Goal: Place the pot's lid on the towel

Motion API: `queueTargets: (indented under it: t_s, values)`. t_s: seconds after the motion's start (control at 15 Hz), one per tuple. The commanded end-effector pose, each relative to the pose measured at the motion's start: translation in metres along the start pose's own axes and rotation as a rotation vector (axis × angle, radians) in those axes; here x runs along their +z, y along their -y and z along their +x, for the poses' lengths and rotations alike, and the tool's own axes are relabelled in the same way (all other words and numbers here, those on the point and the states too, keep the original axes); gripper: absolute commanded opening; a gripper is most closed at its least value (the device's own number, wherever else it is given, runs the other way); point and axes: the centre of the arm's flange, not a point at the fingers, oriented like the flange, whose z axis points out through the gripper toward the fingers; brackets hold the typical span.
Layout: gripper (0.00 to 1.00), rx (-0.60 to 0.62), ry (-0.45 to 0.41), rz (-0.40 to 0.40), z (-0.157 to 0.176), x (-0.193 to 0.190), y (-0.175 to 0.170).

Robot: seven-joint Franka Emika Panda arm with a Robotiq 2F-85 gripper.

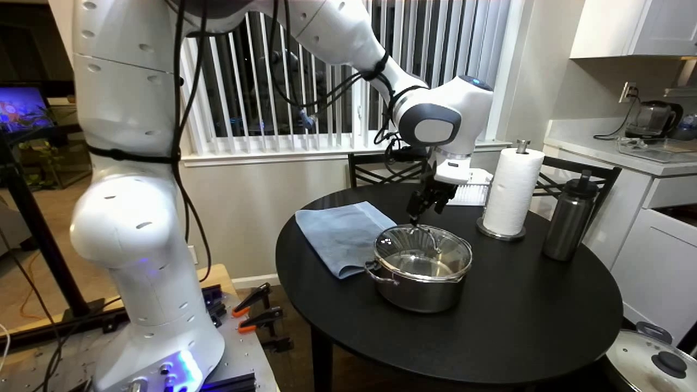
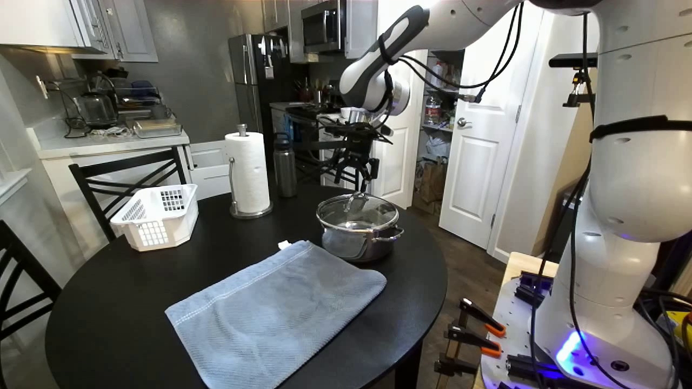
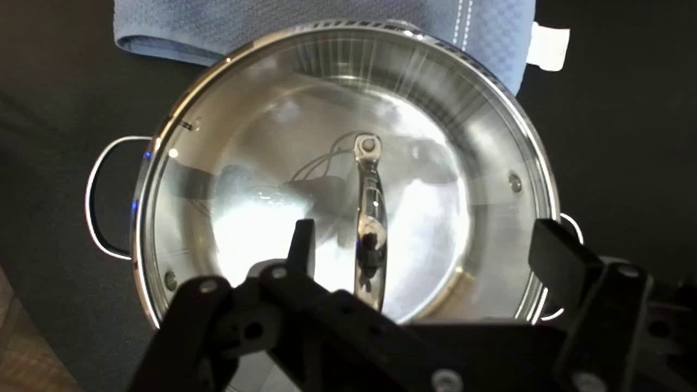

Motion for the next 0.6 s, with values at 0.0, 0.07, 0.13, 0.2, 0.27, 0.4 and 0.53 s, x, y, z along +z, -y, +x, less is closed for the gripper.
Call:
queueTargets:
  t_s: [0.0,0.07,0.13,0.2,0.27,0.4,0.53]
  values:
    - [1.0,0.012,0.009,-0.013,0.005,0.016,-0.001]
    - [1.0,0.016,0.003,-0.035,0.004,0.016,-0.004]
    - [1.0,0.019,-0.001,-0.048,0.005,0.015,-0.008]
    - [1.0,0.024,-0.004,-0.049,0.006,0.014,-0.01]
    - [1.0,0.028,-0.009,-0.04,0.008,0.01,-0.012]
    - [1.0,0.037,-0.017,-0.028,0.013,0.005,-0.015]
    - [1.0,0.047,-0.032,-0.034,0.017,0.002,-0.018]
